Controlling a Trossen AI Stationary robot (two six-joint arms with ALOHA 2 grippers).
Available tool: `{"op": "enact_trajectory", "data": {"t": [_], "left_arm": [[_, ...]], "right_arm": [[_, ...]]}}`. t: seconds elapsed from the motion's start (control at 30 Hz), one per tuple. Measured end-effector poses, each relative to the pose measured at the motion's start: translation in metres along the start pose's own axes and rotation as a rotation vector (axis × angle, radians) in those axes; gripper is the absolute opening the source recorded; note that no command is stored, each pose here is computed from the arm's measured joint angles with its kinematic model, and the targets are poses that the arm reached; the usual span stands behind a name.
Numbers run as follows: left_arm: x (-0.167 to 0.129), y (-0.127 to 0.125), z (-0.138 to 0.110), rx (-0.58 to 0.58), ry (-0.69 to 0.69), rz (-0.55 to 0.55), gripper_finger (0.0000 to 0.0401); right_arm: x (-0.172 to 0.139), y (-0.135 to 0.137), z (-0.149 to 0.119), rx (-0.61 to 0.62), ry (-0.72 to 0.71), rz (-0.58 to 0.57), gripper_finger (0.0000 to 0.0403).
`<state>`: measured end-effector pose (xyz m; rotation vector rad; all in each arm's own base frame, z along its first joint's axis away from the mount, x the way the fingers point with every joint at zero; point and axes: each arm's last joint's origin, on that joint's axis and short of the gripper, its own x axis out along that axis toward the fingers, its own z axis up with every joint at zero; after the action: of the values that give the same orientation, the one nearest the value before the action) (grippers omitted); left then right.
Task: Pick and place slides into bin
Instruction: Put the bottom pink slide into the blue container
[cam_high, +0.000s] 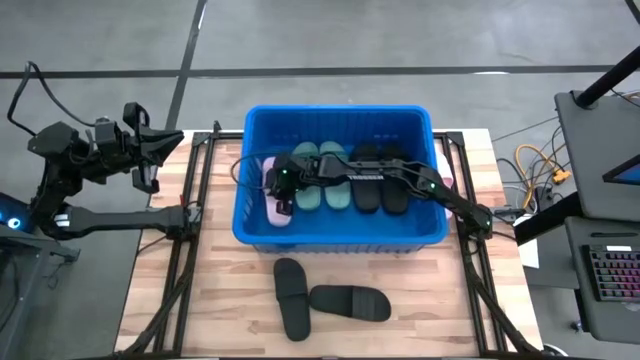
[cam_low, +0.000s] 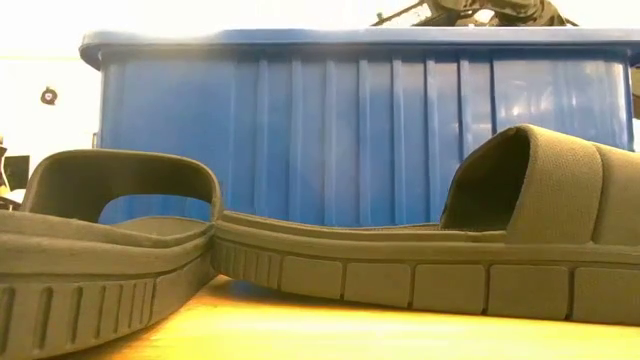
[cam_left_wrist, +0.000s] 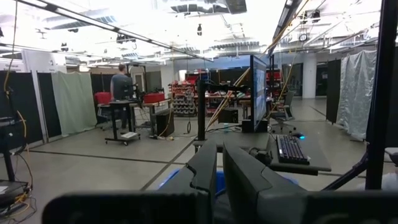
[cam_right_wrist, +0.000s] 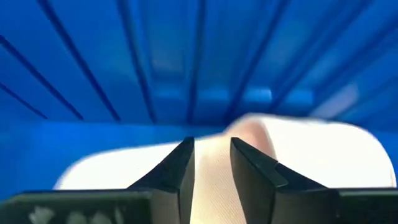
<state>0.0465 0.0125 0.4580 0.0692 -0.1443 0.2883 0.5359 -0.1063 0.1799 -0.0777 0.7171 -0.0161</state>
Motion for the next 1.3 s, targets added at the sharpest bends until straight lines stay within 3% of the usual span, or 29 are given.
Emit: {"op": "enact_trajectory", "data": {"t": [0.23, 0.5, 0.6, 0.7, 0.83, 1.1, 1.3], "left_arm": [[0.000, 0.000, 0.000, -0.001, -0.001, 0.000, 0.0015], [0.000, 0.000, 0.000, -0.025, 0.000, 0.000, 0.0015], [0.000, 0.000, 0.000, -0.052, 0.000, -0.001, 0.0015], [-0.001, 0.000, 0.000, -0.052, 0.000, 0.000, 0.0015], [-0.002, 0.000, 0.000, -0.052, -0.003, -0.001, 0.0015], [-0.002, 0.000, 0.000, -0.052, -0.002, 0.000, 0.0015], [-0.002, 0.000, 0.000, -0.052, -0.001, 0.000, 0.0015]], "right_arm": [[0.009, -0.003, -0.008, 0.004, 0.012, 0.012, 0.0018], [0.011, -0.019, -0.014, 0.203, -0.005, -0.155, 0.0008], [0.011, -0.028, -0.016, 0.345, -0.042, -0.178, 0.0008], [0.009, -0.035, -0.012, 0.439, -0.107, -0.314, 0.0008], [0.007, -0.039, -0.005, 0.381, -0.182, -0.420, 0.0008], [0.009, -0.033, -0.009, 0.365, -0.120, -0.414, 0.0008], [0.009, -0.016, 0.001, 0.129, -0.123, -0.534, 0.0008]]}}
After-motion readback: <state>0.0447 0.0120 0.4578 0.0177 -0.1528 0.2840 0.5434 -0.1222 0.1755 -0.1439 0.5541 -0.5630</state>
